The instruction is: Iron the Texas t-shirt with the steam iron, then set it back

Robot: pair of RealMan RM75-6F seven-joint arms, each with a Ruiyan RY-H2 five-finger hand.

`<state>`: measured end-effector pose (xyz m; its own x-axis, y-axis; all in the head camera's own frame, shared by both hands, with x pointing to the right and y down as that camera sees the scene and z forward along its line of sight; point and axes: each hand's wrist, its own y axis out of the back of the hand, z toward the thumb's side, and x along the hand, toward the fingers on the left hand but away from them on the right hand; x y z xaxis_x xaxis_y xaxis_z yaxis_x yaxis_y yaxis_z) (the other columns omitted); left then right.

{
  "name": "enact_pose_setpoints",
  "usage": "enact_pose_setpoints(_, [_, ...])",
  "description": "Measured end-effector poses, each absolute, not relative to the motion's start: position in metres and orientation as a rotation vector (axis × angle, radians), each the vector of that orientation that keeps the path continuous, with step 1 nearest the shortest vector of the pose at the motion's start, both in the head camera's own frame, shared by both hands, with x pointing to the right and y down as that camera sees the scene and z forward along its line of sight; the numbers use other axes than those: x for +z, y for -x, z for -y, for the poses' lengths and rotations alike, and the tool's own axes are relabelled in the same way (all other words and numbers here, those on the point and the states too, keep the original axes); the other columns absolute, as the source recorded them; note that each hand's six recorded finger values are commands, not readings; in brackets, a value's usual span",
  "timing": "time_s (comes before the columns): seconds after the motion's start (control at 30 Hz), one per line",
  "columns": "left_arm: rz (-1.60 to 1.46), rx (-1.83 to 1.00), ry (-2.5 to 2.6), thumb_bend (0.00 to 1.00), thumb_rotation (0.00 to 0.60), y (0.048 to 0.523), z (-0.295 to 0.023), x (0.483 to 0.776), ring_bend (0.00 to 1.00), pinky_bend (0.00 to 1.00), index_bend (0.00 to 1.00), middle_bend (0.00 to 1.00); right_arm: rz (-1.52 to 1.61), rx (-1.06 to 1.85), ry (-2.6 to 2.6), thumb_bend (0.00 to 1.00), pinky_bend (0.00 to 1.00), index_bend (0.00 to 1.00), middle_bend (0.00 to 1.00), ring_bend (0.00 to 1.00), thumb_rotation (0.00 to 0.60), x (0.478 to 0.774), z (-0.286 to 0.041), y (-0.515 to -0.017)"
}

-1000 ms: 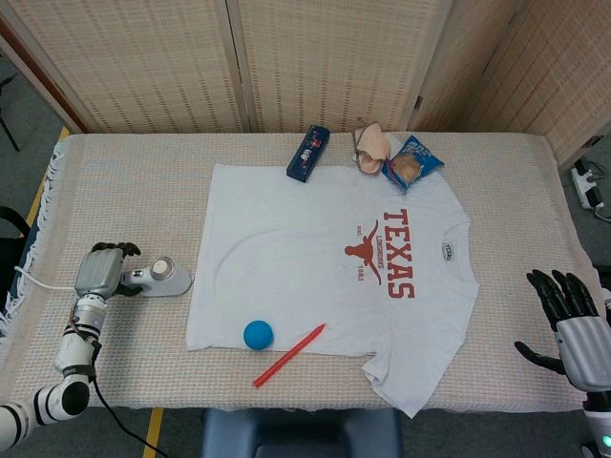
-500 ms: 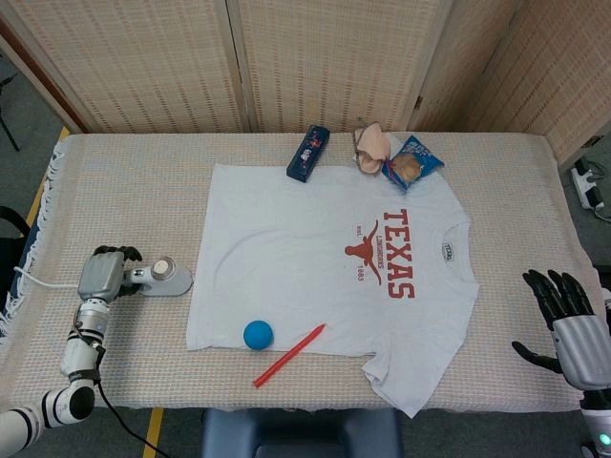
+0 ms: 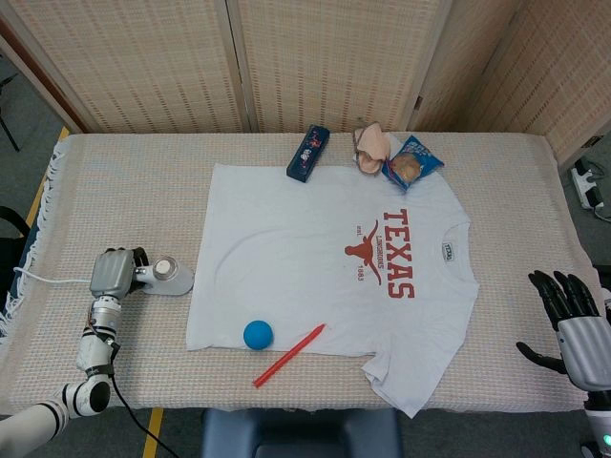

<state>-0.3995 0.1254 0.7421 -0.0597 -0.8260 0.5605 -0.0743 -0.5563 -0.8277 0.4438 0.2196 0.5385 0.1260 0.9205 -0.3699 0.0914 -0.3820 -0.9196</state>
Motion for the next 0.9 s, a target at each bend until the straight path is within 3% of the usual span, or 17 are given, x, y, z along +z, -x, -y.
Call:
enact_pose_setpoints(0.13, [-0.985,-1.63,1.648,0.28,0.6,0.4,-0.124,0.739,0.65,0.64,0.73,0.79,0.975,1.358,1.651,0.05,0.04,0.0,0.07,0.0,0.6,0.545,-0.22,-0.44])
enact_pose_setpoints(0.4, [-1.127,-1.447,1.742,0.28,0.6,0.392,-0.113,0.719,0.76,0.71,0.81,0.9,0.868,1.359,1.747,0.07,0.04,0.0,0.09,0.0,0.6,0.564,-0.22,-0.421])
enact_pose_setpoints(0.47, [-1.17,-1.36,1.775,0.28,0.6,0.383,-0.108,0.709,0.77,0.71,0.83,0.92,0.847,1.359,1.779,0.13,0.04,0.0,0.1,0.0,0.6,0.569,-0.221,-0.417])
enact_pose_setpoints(0.67, [-1.188,-1.185,1.853,0.28,0.6,0.341,-0.095,0.688,0.79,0.72,0.84,0.93,0.697,1.401,1.908,0.45,0.04,0.0,0.1,0.0,0.6,0.596,-0.23,-0.403])
enact_pose_setpoints(0.73, [-1.169,-1.142,1.86,0.28,0.6,0.325,-0.088,0.682,0.79,0.72,0.84,0.93,0.631,1.416,1.967,0.57,0.04,0.0,0.09,0.0,0.568,0.607,-0.233,-0.396])
enact_pose_setpoints(0.9, [-1.111,-1.063,1.878,0.28,0.6,0.285,-0.076,0.673,0.79,0.71,0.84,0.94,0.501,1.428,2.094,0.73,0.03,0.0,0.09,0.0,0.463,0.632,-0.24,-0.381])
